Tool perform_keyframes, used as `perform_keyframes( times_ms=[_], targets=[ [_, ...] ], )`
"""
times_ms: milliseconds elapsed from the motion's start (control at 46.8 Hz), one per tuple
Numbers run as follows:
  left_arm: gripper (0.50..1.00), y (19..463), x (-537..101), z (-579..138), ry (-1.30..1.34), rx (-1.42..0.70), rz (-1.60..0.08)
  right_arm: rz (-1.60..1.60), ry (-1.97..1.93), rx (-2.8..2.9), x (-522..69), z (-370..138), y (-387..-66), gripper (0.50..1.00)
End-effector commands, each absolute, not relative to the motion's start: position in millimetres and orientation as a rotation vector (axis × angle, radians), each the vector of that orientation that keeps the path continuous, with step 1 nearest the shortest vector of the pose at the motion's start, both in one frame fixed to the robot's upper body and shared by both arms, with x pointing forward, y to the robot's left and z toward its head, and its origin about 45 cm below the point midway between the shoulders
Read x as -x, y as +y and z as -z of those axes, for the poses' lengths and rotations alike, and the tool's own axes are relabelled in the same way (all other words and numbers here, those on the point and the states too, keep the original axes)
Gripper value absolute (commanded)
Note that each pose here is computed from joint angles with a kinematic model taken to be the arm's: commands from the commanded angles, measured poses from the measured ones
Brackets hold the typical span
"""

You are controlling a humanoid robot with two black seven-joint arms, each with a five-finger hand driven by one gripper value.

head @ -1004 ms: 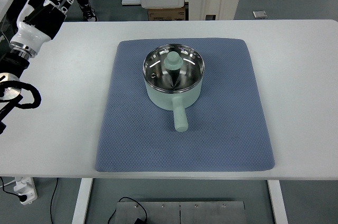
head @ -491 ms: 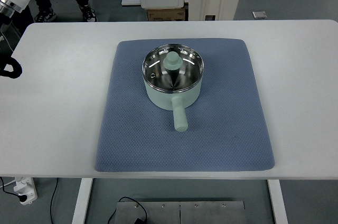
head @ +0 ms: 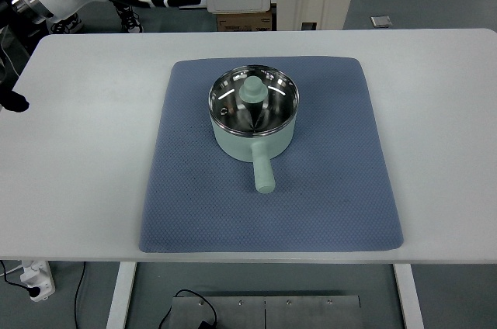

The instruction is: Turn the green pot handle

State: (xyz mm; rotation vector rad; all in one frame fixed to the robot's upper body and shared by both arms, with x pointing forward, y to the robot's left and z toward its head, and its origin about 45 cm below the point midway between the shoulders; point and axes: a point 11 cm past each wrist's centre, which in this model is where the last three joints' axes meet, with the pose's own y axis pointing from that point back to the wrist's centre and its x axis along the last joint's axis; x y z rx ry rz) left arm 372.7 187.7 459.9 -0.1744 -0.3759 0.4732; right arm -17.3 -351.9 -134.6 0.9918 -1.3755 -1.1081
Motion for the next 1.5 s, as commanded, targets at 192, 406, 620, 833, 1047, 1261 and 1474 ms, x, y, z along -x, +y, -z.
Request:
perform_keyframes(
  times_ms=[192,406,620,833,1047,1261,1474],
  targets=[
    [1.000,161.5,-347.7,-429.2,-0.570,-0.044,-0.288,1.108,-1.376,-0.991,17.5,134.5,-352.2,1.000],
    [1.000,150.6,-337.9,-405.9,-0.703,-0.176,-0.172,1.108,-1.376,-0.991,17.5,134.5,-352.2,1.000],
    [1.000,134.9,-328.7,-381.2,-0.804,-0.287,-0.027,1.108,-1.375,-0.992,17.3,134.6,-351.7,1.000],
    [1.000,125.8,-323.0,-357.1,-0.910,-0.401,0.099,1.108,-1.375,-0.992,17.3,134.6,-351.7,1.000],
    [1.000,119.6,-319.2,-350.4,-0.918,-0.434,0.165,1.107,-1.377,-0.992,17.3,134.5,-352.2,1.000],
    [1.000,112.4,-321.7,-354.0,-0.933,-0.437,0.176,1.108,-1.376,-0.991,17.5,134.5,-352.2,1.000],
    [1.000,107.7,-332.4,-349.6,-0.924,-0.450,0.157,1.108,-1.376,-0.991,17.5,134.5,-352.2,1.000]
  ],
)
